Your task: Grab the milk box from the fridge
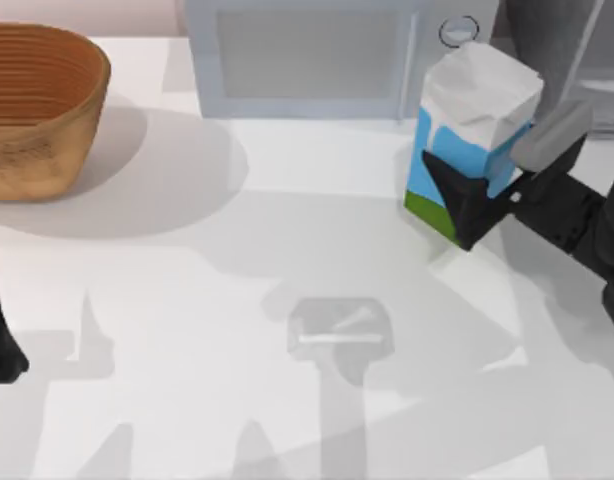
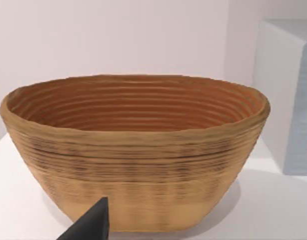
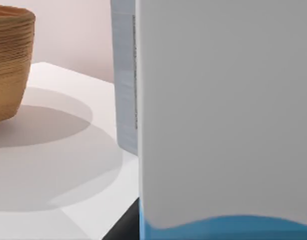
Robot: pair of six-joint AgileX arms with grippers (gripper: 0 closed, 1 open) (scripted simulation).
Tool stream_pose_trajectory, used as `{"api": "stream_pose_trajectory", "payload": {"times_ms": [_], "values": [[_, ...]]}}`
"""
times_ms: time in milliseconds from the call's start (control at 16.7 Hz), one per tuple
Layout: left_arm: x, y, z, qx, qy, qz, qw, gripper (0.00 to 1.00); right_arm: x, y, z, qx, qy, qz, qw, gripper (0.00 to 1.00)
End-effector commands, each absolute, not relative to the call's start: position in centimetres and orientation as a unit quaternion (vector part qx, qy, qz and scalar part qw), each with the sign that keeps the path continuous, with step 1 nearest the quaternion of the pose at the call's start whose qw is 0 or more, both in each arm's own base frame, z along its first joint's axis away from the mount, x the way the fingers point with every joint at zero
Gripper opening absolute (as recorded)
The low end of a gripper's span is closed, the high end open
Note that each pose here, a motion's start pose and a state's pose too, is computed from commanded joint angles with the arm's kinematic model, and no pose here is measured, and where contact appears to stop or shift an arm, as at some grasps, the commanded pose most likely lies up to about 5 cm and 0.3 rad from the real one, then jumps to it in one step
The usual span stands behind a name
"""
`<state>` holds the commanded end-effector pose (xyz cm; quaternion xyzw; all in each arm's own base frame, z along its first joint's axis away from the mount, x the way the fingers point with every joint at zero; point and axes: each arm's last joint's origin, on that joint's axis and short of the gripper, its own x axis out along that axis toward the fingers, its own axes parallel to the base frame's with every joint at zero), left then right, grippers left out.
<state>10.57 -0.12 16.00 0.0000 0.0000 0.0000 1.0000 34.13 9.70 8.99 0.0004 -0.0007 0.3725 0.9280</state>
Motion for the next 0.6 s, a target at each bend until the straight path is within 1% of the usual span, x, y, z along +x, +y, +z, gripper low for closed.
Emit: {"api": "stream_pose_trajectory", "payload": {"times_ms": [120, 600], "values": [[10.57, -0.12, 16.00, 0.000, 0.000, 0.000, 1.000, 1.00, 34.13, 9.70, 8.99, 0.000, -0.001, 0.372, 0.928, 0.00], [10.57, -0.12, 16.00, 0.000, 0.000, 0.000, 1.000, 1.00, 34.13, 9.70, 8.99, 0.000, -0.001, 0.372, 0.928, 0.60]]}}
